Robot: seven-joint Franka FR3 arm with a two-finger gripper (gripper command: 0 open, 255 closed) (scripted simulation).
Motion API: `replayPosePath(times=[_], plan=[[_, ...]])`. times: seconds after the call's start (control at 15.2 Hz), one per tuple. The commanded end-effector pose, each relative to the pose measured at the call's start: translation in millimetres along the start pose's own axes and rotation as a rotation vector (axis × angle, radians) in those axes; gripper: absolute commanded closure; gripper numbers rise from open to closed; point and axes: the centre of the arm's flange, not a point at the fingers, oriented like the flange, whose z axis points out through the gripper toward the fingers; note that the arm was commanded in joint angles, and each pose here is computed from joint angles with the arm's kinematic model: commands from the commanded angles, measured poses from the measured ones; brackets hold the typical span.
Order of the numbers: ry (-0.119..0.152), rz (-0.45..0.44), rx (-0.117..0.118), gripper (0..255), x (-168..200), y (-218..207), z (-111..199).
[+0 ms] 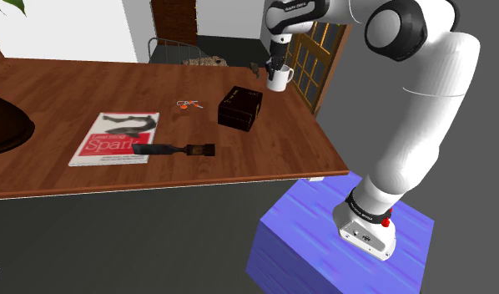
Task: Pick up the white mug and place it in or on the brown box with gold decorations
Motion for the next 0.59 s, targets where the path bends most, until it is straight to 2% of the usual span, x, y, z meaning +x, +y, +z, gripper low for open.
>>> replayPosePath(times=[0.0, 0.53], plan=[[0.0, 0.0, 0.0, 255, 0, 1, -11], [0.0, 0.0, 0.0, 255, 2, 1, -53]])
